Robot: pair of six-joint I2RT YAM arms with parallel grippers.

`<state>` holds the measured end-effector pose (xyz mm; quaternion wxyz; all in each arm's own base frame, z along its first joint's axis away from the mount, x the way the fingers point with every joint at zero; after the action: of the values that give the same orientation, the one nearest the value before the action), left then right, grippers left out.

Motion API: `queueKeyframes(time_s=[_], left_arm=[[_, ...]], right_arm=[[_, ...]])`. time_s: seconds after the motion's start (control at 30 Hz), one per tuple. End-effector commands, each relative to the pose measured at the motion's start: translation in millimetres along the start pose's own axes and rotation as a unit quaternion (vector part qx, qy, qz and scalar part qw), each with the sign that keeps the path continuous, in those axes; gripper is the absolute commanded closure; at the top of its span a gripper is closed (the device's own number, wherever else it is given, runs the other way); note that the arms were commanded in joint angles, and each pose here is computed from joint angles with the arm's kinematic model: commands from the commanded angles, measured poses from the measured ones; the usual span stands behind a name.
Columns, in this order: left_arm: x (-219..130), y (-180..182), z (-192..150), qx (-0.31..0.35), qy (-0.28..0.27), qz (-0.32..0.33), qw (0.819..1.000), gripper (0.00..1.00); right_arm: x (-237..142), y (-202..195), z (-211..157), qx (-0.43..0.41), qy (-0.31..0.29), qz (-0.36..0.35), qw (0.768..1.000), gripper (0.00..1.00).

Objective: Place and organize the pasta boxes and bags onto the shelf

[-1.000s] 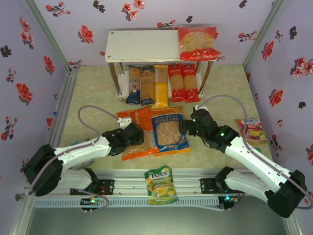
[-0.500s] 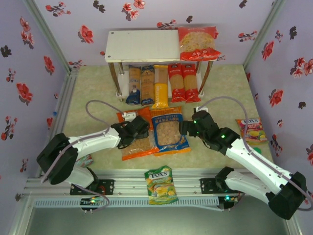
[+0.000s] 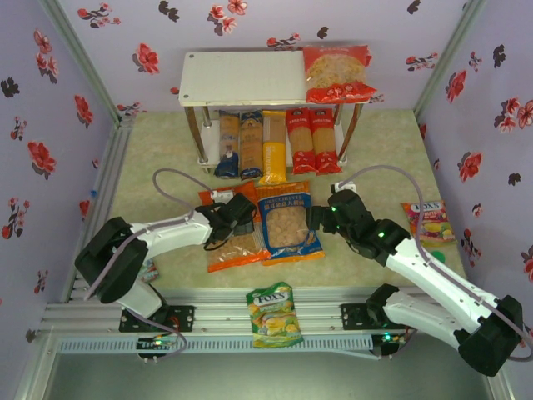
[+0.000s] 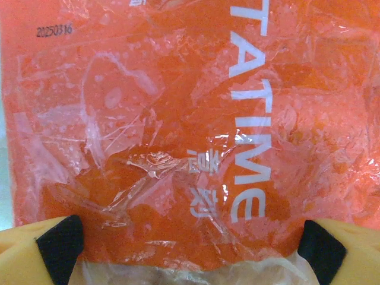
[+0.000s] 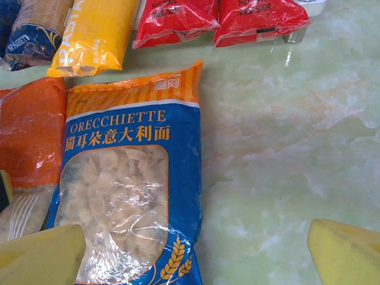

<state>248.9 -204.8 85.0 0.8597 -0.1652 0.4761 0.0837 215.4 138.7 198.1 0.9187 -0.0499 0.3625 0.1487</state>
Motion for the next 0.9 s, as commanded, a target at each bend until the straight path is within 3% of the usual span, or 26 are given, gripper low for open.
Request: queueKeyframes(time_s=[0.0,0.33,0.53,0.77,0.87], left_arm=[[12,9,-14,0.002,0.040,0.012,0.999,0.02],[16,27,-29,0.020,0.069,0.006,0.997,0.22],[18,31,-34,0.025,0.082,0.001,0.996,0.48],[14,27,-34,0.040,0.087,-0.021,0.995,0.99],[10,27,-33,0.046,0.085,-0.036,0.995,1.00]], right_arm=[[-2,-3,3,-0.008,-0.013,-0.011,1.000,0.03],[-4,-2,10,-0.007,-0.018,-0.008,1.000,0.03],[-6,-3,11,-0.003,-0.020,-0.008,1.000,0.03],[-8,-3,13,0.000,-0.020,-0.009,1.000,0.03],[-9,-3,14,0.000,-0.020,-0.009,1.000,0.03]])
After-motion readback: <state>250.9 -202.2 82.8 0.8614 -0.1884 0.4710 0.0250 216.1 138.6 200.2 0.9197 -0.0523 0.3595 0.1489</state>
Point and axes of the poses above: each hand's point on the last joint's axis, 136 mm out from that joint toward the fingers, its own x axis out along the fingers, its own y axis along the line the jaws close on, z = x × y, the point moved 4 cm from there along -x, back along the fingers, and after that the axes turned 14 degrees about -x, right-handed, at the moved point
